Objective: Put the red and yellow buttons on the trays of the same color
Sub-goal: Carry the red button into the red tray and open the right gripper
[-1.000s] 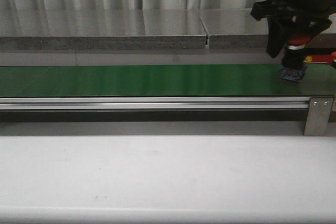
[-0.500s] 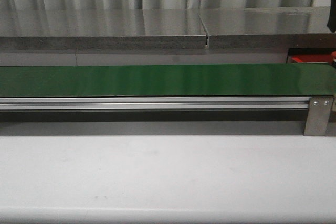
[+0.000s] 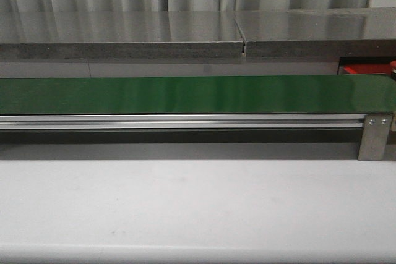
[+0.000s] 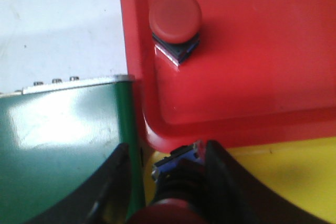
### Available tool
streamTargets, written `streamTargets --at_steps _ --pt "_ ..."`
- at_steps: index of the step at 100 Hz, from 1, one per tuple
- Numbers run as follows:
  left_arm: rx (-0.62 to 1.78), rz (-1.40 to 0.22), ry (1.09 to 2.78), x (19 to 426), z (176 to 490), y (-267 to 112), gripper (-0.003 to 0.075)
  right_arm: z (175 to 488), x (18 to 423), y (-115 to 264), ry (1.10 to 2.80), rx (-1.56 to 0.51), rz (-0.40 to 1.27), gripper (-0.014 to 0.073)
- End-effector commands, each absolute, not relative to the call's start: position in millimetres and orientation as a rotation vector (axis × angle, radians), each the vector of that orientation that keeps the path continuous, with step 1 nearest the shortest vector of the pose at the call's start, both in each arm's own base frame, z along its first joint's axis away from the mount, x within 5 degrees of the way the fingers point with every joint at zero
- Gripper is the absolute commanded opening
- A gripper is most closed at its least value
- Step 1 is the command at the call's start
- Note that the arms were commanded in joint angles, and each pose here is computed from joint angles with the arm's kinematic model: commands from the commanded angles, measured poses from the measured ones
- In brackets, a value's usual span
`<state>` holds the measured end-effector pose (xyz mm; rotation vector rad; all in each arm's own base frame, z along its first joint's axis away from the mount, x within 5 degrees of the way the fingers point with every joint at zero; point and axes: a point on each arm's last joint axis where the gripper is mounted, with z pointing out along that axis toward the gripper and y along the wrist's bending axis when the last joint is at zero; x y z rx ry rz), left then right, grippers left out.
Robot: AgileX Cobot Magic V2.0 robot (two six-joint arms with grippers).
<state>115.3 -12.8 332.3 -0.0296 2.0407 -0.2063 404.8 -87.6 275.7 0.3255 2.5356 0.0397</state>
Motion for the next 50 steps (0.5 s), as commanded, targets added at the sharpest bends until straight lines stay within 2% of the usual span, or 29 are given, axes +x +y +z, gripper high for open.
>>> streamTargets --at_steps 1,50 --pt "-0.041 -0.220 1.949 117 347 -13 -0.0020 304 414 -90 2.397 0.329 0.043 0.0166" --pt "-0.041 -0.220 1.949 117 347 -13 -0.0020 277 458 -102 2.400 0.339 0.052 0.0166"
